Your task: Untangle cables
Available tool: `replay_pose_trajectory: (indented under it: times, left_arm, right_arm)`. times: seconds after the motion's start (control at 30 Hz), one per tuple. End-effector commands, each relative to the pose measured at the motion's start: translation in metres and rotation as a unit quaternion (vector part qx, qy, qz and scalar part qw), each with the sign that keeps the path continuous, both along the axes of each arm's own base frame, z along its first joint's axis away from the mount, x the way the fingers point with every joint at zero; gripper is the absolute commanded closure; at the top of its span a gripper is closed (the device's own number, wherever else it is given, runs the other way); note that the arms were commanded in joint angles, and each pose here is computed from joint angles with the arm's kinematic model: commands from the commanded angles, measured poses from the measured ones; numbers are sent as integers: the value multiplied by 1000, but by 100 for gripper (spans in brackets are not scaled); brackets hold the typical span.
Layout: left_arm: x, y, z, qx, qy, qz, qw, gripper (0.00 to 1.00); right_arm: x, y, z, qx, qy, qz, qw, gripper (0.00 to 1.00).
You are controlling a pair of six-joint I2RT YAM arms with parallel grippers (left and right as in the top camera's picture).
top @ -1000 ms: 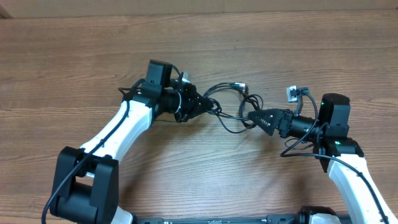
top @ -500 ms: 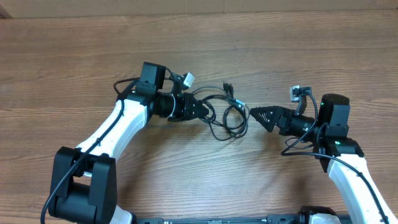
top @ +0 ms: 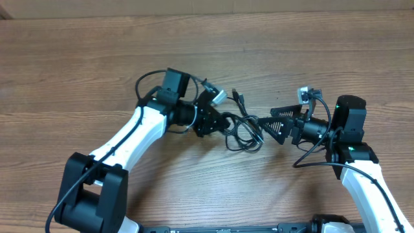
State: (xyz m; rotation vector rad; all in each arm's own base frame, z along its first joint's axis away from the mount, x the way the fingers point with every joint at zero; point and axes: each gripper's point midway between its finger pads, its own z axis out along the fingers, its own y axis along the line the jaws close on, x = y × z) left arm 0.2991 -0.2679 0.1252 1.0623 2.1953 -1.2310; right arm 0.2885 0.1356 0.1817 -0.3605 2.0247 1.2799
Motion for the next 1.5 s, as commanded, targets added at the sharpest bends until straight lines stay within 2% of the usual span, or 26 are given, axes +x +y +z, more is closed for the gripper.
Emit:
replay_pose_trajectory:
  times: [0.0,0.13,0.17,0.23,0.43,0.57,0.7,0.87,1.2,1.27,1.47]
  left_arm:
    - [2,-14,28,-39,-76,-40,996,96]
    - [0,-30,49,-91,-117,-73,986,96]
    - [1,-32,51,-94,-124,-74,985,96]
    - [2,-34,53,-97,-134,-76,983,96]
    - [-6,-36,57,-112,-122,-90,982,95]
    - [-17,-37,66,-145,-108,-115,977,96]
    - [-25,-36,67,-154,-90,-127,976,96]
    - [-39,-33,66,-166,-102,-159,968,96]
    - [-44,-36,66,-167,-100,-167,966,95]
    - [-45,-38,66,-168,-100,-170,966,96]
    - [-51,-42,66,-170,-108,-182,962,96]
  right_arm:
    - [-6,6,10,11,-21,29,999,1]
    - [-12,16,10,10,-25,48,998,3]
    - [-14,19,10,9,-32,57,998,7]
    - [-19,28,11,9,-34,73,997,7]
    - [-31,47,11,-4,-74,119,990,18]
    - [-26,47,7,-19,-75,105,991,22]
    - [-19,44,2,-37,-73,83,993,22]
    - [-18,43,2,-39,-75,81,993,21]
    - [-12,40,-2,-53,-74,63,994,23]
    - [-12,40,-2,-53,-74,63,994,27]
    - [-12,40,-2,-53,-74,63,994,50]
